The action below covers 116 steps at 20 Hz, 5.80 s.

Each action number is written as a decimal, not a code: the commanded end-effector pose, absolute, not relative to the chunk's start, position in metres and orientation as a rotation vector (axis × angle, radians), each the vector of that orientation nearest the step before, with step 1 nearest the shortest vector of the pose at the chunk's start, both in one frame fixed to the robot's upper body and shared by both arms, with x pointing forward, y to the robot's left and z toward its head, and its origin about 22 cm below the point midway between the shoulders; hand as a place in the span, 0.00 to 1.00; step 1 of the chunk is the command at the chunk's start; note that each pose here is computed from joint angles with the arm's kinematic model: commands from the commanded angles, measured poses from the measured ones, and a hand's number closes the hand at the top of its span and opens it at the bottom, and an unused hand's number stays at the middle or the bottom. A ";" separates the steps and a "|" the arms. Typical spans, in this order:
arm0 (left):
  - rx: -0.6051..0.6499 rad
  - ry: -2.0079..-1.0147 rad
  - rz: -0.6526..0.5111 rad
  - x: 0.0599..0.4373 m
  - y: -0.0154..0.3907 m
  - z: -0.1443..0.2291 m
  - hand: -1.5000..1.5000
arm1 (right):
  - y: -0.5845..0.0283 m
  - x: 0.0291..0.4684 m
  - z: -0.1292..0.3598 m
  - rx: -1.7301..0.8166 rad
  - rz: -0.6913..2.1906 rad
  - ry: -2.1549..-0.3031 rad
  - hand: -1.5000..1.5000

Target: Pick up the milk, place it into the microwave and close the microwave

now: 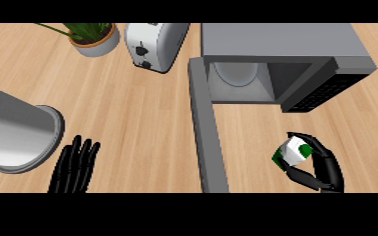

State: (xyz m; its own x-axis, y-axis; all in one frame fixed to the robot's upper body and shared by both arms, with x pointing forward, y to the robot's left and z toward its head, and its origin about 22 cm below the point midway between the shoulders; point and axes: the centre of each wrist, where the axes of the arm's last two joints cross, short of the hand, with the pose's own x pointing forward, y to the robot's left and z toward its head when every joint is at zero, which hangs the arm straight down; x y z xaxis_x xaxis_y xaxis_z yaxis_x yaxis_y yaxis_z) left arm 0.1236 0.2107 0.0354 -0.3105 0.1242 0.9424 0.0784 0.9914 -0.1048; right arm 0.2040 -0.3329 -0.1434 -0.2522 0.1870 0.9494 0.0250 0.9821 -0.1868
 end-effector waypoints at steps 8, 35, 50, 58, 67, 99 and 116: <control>-0.141 -1.906 0.040 0.125 0.218 0.033 0.00 | -0.341 0.211 -0.159 -0.278 0.314 -1.810 1.00; -0.128 -1.876 0.075 0.112 0.276 0.013 0.00 | -0.211 0.298 -0.095 -0.177 0.104 -1.984 1.00; -0.141 -1.862 0.087 0.114 0.264 0.023 0.00 | -0.195 0.369 -0.032 -0.398 0.175 -1.899 1.00; -0.159 -1.865 0.077 0.122 0.285 0.015 0.00 | -0.192 0.405 -0.013 -0.632 0.323 -1.819 1.00; -0.170 -1.880 0.042 0.140 0.275 0.013 0.00 | -0.226 0.421 0.003 -0.868 0.390 -1.758 1.00; -0.165 -1.860 -0.089 0.146 0.260 0.001 0.00 | -0.234 0.417 -0.006 -0.680 0.355 -1.825 0.00; -0.198 -1.851 -0.147 0.154 0.235 0.015 0.00 | -0.233 0.363 -0.079 -0.382 0.180 -1.802 0.00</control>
